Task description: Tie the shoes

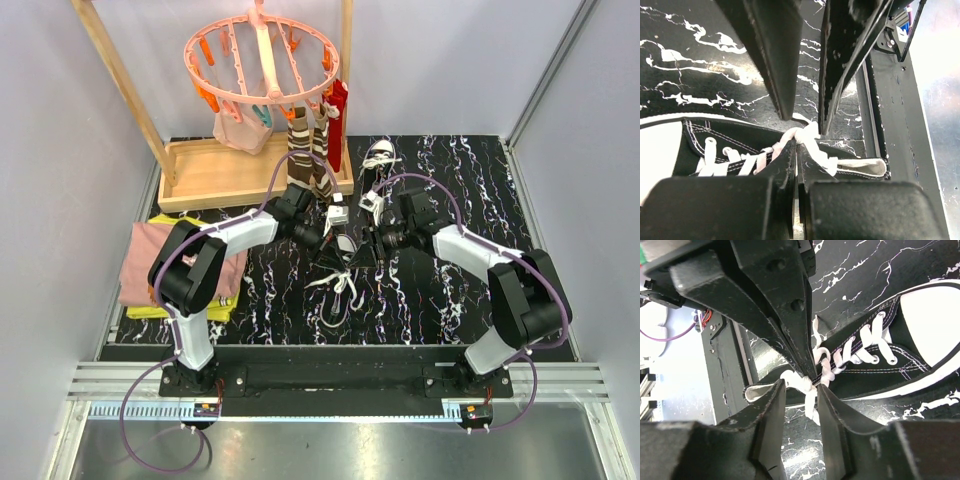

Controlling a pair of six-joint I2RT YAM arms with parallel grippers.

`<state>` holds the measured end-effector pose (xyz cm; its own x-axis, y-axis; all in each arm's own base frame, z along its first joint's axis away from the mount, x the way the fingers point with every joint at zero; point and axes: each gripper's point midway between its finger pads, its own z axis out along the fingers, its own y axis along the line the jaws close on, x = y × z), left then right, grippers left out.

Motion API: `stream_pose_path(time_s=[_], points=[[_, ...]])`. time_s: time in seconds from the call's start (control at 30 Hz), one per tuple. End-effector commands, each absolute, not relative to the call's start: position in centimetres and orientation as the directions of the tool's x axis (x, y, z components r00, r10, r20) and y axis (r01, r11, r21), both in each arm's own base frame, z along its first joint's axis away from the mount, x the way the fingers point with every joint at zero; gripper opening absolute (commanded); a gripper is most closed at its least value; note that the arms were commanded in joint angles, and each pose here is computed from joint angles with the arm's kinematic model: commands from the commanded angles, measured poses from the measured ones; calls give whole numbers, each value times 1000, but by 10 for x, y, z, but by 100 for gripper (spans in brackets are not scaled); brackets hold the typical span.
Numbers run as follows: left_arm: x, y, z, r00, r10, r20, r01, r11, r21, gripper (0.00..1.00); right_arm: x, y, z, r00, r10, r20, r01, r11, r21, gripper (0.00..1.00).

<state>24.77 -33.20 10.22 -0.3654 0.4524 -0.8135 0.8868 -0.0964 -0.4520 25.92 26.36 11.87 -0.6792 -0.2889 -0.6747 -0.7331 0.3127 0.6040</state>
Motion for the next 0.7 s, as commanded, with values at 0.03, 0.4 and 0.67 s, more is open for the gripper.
stream_pose_path(time_s=[0.03,0.4,0.67], points=[[256,-340,135,-274,394,-878,921,-155,-357,0,263,271,127,-645,-300,-703,-764,259,591,45],[256,-341,134,-281,395,-875,917,-159,-366,0,271,273,113,-633,-326,-702,-774,283,566,29],[255,-336,131,-285,414,-865,919,-138,-369,8,268,272,113,-637,-325,-699,-771,283,571,0]])
